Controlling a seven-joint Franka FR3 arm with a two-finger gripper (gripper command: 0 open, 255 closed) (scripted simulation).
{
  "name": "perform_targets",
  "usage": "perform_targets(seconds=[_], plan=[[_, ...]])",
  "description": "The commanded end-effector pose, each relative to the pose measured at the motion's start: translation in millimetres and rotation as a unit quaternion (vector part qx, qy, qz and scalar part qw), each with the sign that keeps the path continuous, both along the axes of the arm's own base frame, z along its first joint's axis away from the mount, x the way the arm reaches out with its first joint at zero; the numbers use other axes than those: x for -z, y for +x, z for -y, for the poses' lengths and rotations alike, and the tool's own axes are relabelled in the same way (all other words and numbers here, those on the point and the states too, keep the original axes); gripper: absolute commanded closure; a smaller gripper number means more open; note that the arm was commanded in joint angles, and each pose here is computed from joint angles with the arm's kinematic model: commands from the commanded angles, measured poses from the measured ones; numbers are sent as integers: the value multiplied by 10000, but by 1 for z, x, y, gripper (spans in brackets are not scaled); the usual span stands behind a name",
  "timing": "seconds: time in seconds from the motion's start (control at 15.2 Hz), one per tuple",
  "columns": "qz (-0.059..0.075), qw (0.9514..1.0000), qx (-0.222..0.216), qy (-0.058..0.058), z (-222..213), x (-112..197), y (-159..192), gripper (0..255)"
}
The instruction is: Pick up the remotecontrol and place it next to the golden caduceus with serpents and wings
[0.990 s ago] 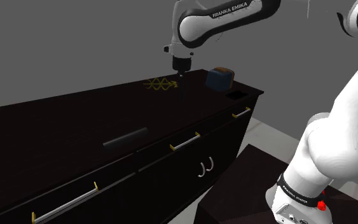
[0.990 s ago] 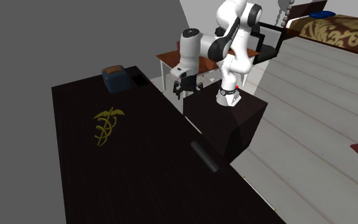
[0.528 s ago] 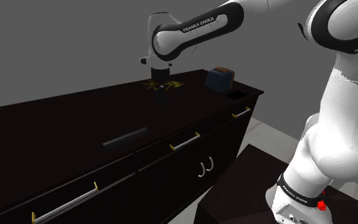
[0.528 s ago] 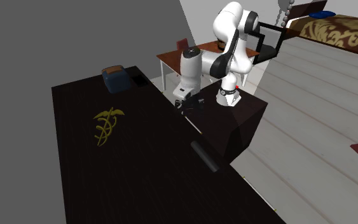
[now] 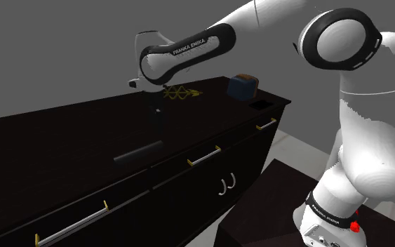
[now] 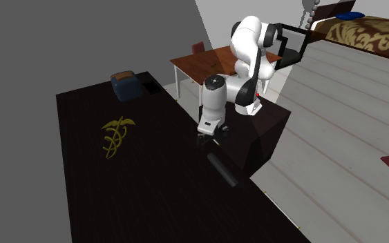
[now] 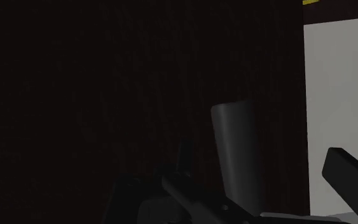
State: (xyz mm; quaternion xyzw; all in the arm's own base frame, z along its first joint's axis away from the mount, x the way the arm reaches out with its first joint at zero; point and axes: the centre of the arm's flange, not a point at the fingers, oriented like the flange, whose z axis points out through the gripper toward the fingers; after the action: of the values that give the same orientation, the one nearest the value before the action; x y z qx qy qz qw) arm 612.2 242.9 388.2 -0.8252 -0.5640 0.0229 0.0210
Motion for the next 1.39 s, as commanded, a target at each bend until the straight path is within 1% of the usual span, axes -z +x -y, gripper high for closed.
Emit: perform_targets(seconds=[0.0,0.2,0.26,0.73,1.25,1.32], plan=[[-36,9995,-315,23,-24,14,8,0],[-91,9969,-777,50,-59,33,14,0],[-93,9968,-790,50,-60,34,14,0],[-93,9968,-790,50,-60,74,10,0],[-93,9968,-790,50,-60,73,10,0],[-93,9968,-790,50,-60,73,10,255]])
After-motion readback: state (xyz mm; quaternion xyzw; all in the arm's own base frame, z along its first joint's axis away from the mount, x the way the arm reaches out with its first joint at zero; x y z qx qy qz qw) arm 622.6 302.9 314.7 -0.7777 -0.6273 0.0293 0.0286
